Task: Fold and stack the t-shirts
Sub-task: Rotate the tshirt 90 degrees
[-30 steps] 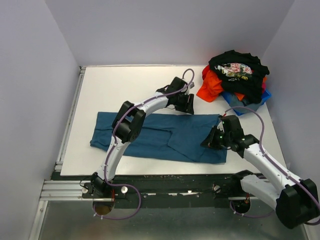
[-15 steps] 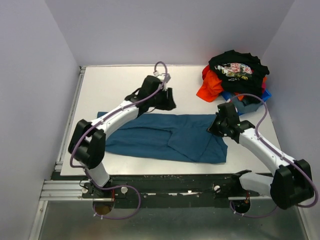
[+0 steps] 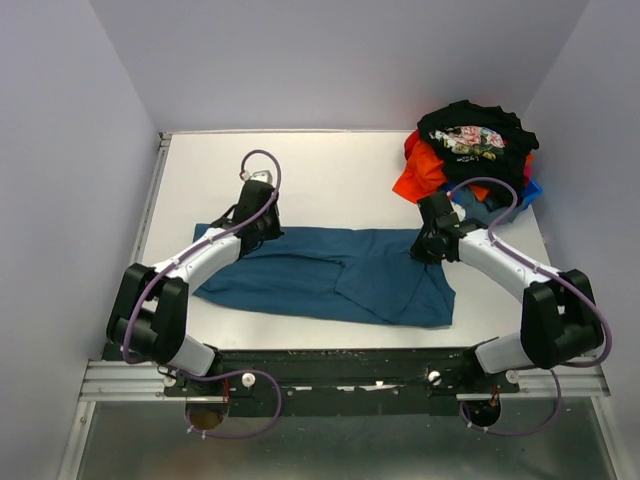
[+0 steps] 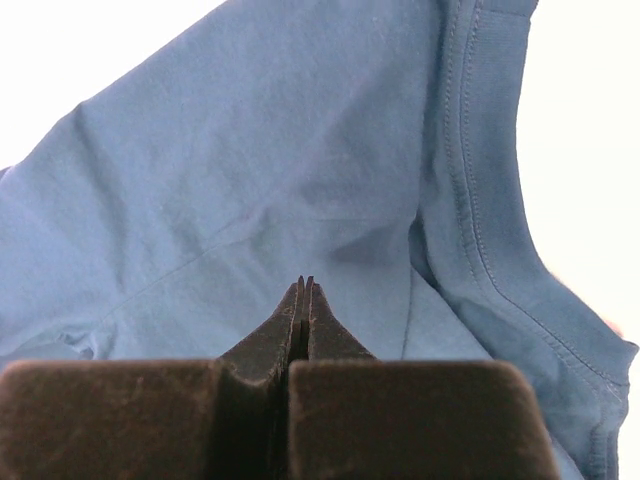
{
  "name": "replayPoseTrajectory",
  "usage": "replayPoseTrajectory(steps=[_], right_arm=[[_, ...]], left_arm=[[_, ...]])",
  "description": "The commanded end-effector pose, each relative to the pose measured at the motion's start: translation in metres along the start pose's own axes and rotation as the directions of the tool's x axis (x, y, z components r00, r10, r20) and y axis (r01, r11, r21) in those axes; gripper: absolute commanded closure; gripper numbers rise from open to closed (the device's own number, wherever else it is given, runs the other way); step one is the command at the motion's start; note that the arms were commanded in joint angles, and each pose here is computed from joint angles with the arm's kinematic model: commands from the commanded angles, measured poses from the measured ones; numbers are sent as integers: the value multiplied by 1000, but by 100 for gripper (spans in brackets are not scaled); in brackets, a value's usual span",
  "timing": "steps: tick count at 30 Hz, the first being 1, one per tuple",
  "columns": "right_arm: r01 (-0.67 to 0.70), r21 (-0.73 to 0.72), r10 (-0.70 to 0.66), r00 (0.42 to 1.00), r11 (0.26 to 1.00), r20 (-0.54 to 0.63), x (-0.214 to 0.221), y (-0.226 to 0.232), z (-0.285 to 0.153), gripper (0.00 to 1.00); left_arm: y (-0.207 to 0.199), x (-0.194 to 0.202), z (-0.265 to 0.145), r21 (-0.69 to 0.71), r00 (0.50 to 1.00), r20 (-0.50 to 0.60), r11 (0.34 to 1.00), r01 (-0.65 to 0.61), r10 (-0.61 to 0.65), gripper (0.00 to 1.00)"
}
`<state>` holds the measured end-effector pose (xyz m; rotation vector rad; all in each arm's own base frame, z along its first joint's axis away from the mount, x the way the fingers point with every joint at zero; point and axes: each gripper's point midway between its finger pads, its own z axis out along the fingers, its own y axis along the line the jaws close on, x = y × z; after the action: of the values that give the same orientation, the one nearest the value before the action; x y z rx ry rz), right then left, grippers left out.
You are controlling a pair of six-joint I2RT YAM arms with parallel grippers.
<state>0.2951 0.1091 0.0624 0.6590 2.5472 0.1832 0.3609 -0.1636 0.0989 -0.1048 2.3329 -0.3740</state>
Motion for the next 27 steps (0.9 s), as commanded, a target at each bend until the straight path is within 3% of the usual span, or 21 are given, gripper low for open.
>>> replayPoseTrajectory(steps=[1, 5, 13, 21, 27], right_arm=[[-31, 65, 31, 1000, 997, 2, -5, -1, 7, 99], [-26, 88, 29, 999, 996, -33, -1, 0, 16, 99], [-18, 144, 33, 995, 989, -96, 13, -2, 35, 99], [200, 220, -169, 974, 955, -152, 17, 37, 55, 99], [268, 167, -239, 955, 949, -178, 17, 86, 71, 99]], left_arm=[[36, 3, 2, -143, 993, 44, 983, 118, -113, 100], [53, 15, 12, -201, 984, 17, 963, 178, -178, 100], [61, 58, 32, -249, 953, -141, 941, 230, -270, 100], [65, 111, 16, -246, 904, -195, 911, 331, -381, 100], [48, 127, -2, -223, 901, -191, 911, 346, -389, 100]])
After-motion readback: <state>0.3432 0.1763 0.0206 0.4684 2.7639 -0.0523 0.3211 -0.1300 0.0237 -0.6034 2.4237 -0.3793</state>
